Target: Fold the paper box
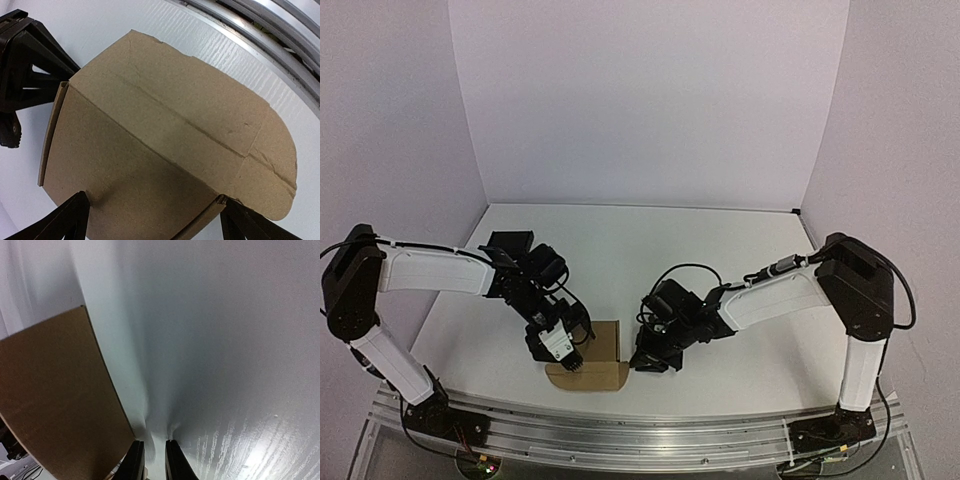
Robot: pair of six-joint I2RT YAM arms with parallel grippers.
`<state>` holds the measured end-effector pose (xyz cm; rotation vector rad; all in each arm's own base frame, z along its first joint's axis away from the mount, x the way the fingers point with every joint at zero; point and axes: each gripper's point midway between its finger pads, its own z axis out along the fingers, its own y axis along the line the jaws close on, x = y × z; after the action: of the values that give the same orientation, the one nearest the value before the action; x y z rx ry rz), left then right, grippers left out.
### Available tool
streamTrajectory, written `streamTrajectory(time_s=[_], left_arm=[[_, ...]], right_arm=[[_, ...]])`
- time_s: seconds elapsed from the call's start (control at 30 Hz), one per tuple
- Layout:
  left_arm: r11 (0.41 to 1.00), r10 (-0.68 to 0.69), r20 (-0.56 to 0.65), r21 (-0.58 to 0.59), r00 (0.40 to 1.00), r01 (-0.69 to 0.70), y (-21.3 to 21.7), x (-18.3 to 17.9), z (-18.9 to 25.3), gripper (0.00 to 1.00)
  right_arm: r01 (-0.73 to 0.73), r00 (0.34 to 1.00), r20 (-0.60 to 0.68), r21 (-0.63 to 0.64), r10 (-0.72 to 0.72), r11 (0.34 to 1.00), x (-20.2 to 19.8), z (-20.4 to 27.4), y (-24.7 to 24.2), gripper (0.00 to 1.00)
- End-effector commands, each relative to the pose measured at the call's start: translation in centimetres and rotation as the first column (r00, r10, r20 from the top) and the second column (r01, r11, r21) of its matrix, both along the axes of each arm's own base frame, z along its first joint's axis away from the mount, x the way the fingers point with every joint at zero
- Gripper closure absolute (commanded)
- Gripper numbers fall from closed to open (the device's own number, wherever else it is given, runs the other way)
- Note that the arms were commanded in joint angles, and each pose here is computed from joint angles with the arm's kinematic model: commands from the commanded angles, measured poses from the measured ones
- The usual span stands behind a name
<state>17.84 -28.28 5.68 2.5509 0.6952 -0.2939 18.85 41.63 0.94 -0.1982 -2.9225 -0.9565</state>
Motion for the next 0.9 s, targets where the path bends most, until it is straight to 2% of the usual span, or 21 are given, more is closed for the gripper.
streamTrajectory(time_s=[0.0,0.13,0.33,0.47,0.53,0.63,0.67,0.7,0.73,0.77,0.83,0.87], left_arm=[[0.997,0.071,-0.125,0.015,0.99,-0.069,-0.3,-2.2,1.2,0.09],[0.997,0.08,-0.189,0.03,0.979,-0.076,0.5,-4.2,2.5,0.09],[0.979,0.205,-0.057,0.014,0.977,-0.205,0.9,-1.3,2.4,0.08],[0.977,0.206,-0.068,-0.036,0.976,-0.209,0.4,-1.5,3.4,0.08],[0.978,0.205,-0.077,-0.028,0.976,-0.208,0.6,-1.7,3.5,0.08],[0.975,0.221,-0.088,-0.004,0.971,-0.222,1.3,-1.9,3.5,0.08],[0.972,0.232,-0.094,-0.008,0.968,-0.234,1.5,-1.8,3.6,0.08],[0.967,0.251,-0.104,-0.02,0.962,-0.254,1.6,-1.6,4.0,0.08],[0.96,0.272,-0.118,-0.031,0.955,-0.278,1.7,-1.3,4.3,0.08],[0.951,0.299,-0.136,-0.044,0.944,-0.307,1.8,-0.9,4.8,0.08],[0.926,0.354,-0.181,-0.07,0.918,-0.371,1.9,-0.1,5.8,0.08],[0.907,0.39,-0.211,-0.081,0.896,-0.414,2.0,0.5,6.2,0.08]], right_arm=[[-0.029,1.0,0.008,0.058,0.028,0.998,1.1,1.1,1.3,0.82],[-0.051,0.999,0.019,0.072,0.05,0.996,1.6,1.6,1.1,0.81],[-0.122,0.992,0.005,0.102,0.122,0.987,0.7,2.4,0.2,0.75],[-0.176,0.984,-0.012,0.128,0.179,0.976,-0.7,3.1,0.5,0.72],[-0.212,0.977,0.054,0.143,0.206,0.967,-0.9,5.2,0.3,0.69],[-0.264,0.937,0.259,0.083,0.235,0.961,-0.2,8.4,-1.0,0.64],[-0.287,0.9,0.354,0.036,0.256,0.957,0.1,9.7,-1.6,0.6],[-0.325,0.833,0.462,-0.038,0.305,0.945,0.1,11.0,-2.1,0.56],[-0.355,0.761,0.542,-0.111,0.356,0.928,0.0,11.9,-2.5,0.53],[-0.397,0.653,0.623,-0.201,0.43,0.895,-0.6,12.8,-2.6,0.47],[-0.478,0.362,0.71,-0.414,0.604,0.774,-2.6,13.9,-2.0,0.33],[-0.509,0.152,0.693,-0.557,0.705,0.656,-4.4,13.7,-1.2,0.29]])
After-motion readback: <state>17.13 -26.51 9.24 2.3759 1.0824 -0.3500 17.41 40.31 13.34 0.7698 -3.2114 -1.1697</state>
